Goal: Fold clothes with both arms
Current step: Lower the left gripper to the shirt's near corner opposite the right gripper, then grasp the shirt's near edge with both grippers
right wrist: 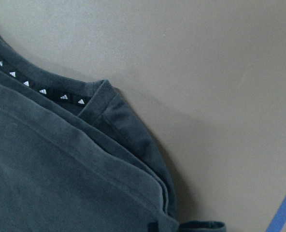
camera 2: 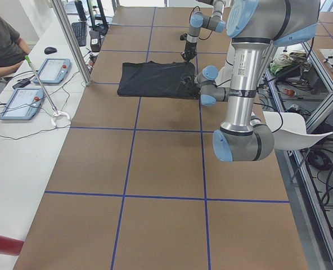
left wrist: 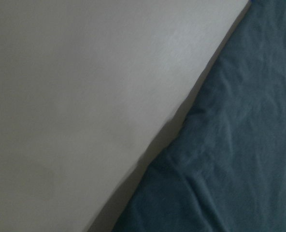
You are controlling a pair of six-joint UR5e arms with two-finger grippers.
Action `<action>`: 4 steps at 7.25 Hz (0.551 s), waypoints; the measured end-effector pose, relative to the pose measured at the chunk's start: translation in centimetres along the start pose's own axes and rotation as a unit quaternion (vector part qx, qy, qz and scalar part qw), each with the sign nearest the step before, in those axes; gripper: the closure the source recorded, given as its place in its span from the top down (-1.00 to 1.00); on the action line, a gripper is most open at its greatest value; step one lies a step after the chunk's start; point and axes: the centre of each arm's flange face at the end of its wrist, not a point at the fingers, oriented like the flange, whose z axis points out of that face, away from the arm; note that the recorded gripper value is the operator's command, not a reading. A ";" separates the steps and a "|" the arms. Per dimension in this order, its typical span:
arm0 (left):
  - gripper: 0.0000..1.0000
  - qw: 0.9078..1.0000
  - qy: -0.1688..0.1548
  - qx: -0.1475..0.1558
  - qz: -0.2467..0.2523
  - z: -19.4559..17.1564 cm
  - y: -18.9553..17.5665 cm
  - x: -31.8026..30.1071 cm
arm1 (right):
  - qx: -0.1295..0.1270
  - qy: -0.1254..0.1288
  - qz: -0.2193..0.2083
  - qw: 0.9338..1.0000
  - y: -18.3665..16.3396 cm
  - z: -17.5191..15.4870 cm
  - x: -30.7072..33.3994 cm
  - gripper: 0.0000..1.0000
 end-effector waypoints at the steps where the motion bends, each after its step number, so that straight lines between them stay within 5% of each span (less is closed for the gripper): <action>1: 0.80 1.000 -0.005 -0.003 0.001 0.2 0.7 -0.6 | -0.001 0.000 0.000 1.000 0.0 0.0 0.0 -1.00; 4: 0.67 1.000 -0.011 0.001 0.003 0.9 1.3 -1.2 | -0.004 0.002 0.001 1.000 0.0 -0.2 -0.1 -1.00</action>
